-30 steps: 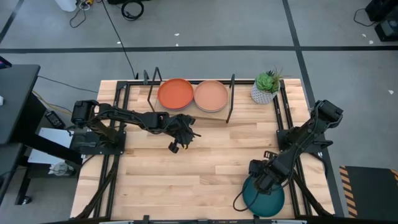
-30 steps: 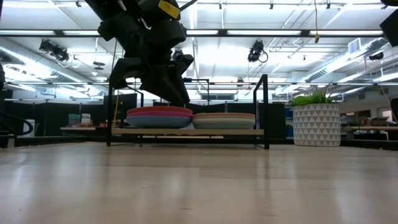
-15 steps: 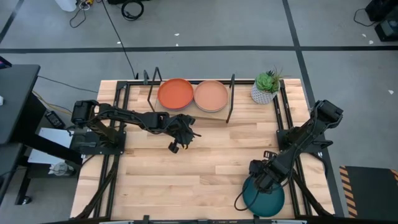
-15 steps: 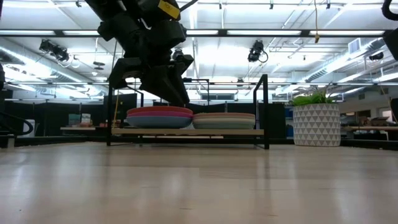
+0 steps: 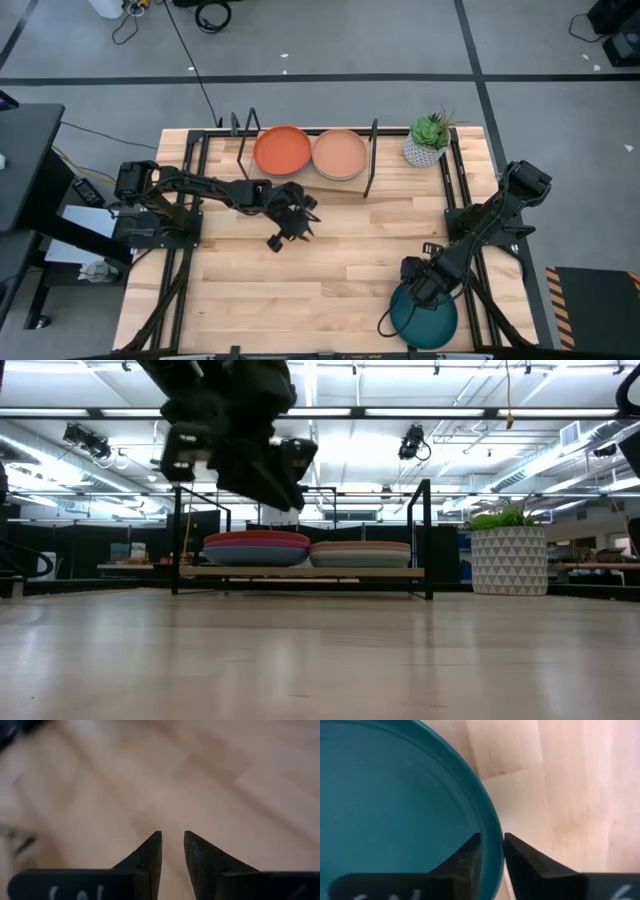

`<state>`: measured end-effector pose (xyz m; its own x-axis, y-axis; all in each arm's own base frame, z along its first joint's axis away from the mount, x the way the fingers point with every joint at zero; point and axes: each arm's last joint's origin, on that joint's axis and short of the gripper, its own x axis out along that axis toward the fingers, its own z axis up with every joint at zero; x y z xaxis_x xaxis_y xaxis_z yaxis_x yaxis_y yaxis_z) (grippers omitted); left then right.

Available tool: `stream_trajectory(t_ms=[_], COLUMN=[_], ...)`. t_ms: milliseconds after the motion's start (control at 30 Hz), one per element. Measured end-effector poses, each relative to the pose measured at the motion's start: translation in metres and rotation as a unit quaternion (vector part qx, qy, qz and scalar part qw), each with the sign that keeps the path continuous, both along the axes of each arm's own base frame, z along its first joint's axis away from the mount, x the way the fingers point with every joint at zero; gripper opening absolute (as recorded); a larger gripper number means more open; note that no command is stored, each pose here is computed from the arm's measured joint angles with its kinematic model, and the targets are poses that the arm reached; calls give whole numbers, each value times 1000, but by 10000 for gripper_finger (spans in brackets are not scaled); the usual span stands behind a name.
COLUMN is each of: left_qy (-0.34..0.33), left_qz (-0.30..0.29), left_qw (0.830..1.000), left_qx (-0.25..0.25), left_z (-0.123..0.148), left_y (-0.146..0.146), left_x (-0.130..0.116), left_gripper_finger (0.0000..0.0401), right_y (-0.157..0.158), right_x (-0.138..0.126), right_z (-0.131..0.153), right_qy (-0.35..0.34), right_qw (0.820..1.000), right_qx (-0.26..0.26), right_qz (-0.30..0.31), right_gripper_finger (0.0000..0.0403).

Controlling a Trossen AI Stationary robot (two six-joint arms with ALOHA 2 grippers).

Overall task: Place and stack plates onto a shelf
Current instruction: Stack the green plate on top of the orange plate on the shelf

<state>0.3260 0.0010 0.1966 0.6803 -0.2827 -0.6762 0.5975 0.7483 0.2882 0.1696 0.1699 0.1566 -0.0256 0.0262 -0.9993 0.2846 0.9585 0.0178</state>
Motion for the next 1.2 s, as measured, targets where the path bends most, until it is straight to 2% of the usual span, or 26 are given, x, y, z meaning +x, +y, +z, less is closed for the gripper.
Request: stream_trajectory(t_ms=[100, 233, 400, 500, 633, 833, 933, 1067, 1200], left_qy=[-23, -74, -138, -161, -174, -202, -224, -247, -253], left_qz=[-57, -103, -184, -194, -196, -200, -210, -231, -258], left_qw=[998, 992, 967, 955, 949, 941, 929, 913, 895], left_qx=[-14, 19, 107, 157, 173, 185, 205, 229, 261], left_z=[0, -7, -26, -36, -47, -49, -46, -46, -62], left_y=[-5, -16, -37, -49, -59, -62, -62, -63, -66], left_x=[3, 14, 29, 35, 40, 44, 46, 47, 51], left_gripper_finger=[89, 89, 89, 93, 114, 173, 194, 198, 191], right_y=[-2, -8, -23, -38, -55, -81, -94, -106, -116], right_x=[-2, -2, 8, 16, 25, 36, 42, 53, 61], right_z=[-5, -8, -5, 2, 11, 19, 19, 20, 21], right_qy=[9, 27, 23, 3, -21, -45, -51, -81, -107], right_qw=[1000, 999, 999, 999, 997, 993, 991, 986, 982], right_qx=[8, 23, 37, 40, 53, 69, 72, 91, 110], right_qz=[-1, -2, 3, -13, -42, -80, -100, -110, -111], right_gripper_finger=[62, 14, 16, 12, 12, 12, 12, 12, 12])
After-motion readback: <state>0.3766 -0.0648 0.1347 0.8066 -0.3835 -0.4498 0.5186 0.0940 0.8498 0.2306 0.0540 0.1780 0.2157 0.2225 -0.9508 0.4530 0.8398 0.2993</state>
